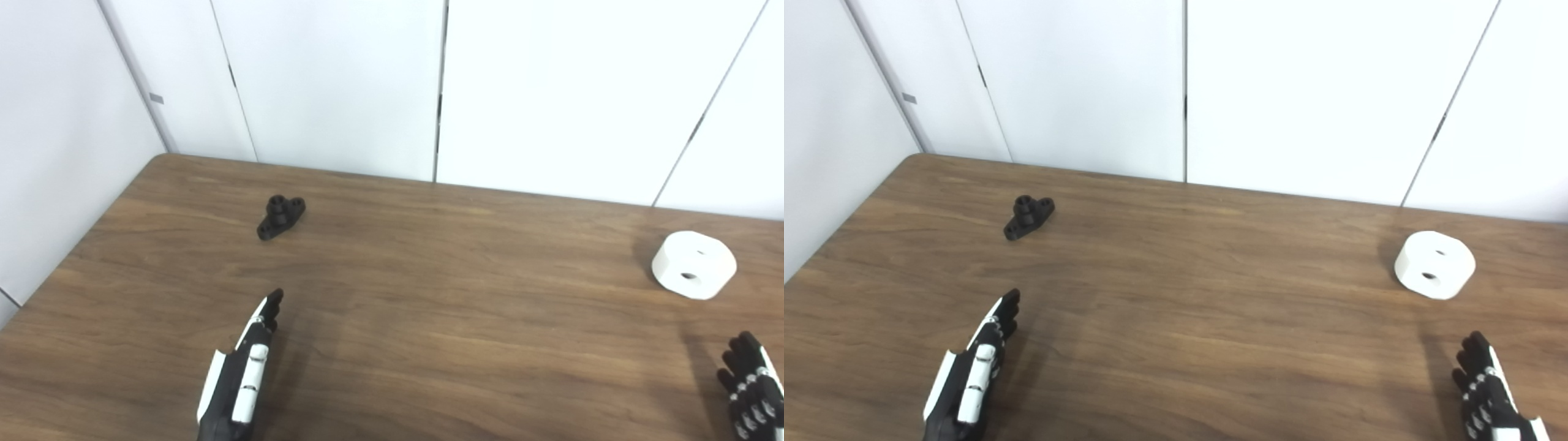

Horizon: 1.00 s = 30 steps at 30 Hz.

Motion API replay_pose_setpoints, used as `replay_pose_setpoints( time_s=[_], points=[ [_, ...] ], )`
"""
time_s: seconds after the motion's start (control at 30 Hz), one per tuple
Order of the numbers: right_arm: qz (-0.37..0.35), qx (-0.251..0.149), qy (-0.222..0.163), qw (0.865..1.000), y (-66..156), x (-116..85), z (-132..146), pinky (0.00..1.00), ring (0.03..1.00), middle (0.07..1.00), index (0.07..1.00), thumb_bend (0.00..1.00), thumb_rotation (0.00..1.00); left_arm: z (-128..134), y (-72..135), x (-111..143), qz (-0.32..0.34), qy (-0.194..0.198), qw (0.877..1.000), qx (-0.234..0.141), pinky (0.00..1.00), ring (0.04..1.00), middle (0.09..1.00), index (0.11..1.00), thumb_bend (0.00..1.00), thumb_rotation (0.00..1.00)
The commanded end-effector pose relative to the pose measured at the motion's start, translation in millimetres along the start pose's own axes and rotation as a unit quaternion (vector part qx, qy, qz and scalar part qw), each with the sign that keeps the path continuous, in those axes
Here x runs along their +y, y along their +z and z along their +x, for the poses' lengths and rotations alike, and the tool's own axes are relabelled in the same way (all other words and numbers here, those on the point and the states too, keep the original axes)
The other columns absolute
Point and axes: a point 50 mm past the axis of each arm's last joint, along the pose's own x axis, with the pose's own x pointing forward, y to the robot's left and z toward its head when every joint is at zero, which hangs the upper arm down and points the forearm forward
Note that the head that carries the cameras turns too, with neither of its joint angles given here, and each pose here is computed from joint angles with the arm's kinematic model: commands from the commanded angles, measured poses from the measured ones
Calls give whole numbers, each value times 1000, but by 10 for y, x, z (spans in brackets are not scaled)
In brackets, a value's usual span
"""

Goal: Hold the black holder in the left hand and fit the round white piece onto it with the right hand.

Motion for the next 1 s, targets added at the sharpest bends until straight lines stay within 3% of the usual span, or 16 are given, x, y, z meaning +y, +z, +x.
replay_pose_setpoints(
  time_s=[0.0,0.17,0.23,0.4,0.57,0.6,0.73,0.97],
  points=[
    [5,40,-7,999,-215,-47,-150,1000,1000,1000,1000,717,1000,-145,-88,-151,-19,1,999,26,1000,1000,984,952,477,1000],
    [2,36,-7,999,-216,-52,-165,1000,1000,1000,1000,728,1000,-168,-100,-159,-9,9,1000,25,1000,995,974,941,469,991],
    [3,37,-7,999,-215,-64,-164,1000,1000,1000,1000,734,1000,-169,-84,-170,1,14,1000,23,999,989,966,931,444,932],
    [4,40,-5,999,-228,-99,-169,1000,1000,1000,1000,761,1000,-151,40,-169,71,30,997,15,921,947,934,889,401,546],
    [5,39,-2,999,-227,-99,-172,1000,1000,1000,996,775,1000,-2,199,-117,122,61,991,-17,895,913,899,843,505,78],
    [5,39,-2,999,-223,-95,-173,1000,1000,1000,995,774,1000,49,241,-101,132,76,988,-25,896,911,896,838,521,40],
    [4,42,-4,999,-217,-79,-174,1000,1000,1000,986,787,1000,239,386,-5,200,118,971,-48,869,879,861,798,604,2],
    [2,44,0,999,-279,-56,-196,1000,1000,1000,1000,780,1000,638,525,243,320,170,931,-56,886,895,860,790,662,71]
  ],
)
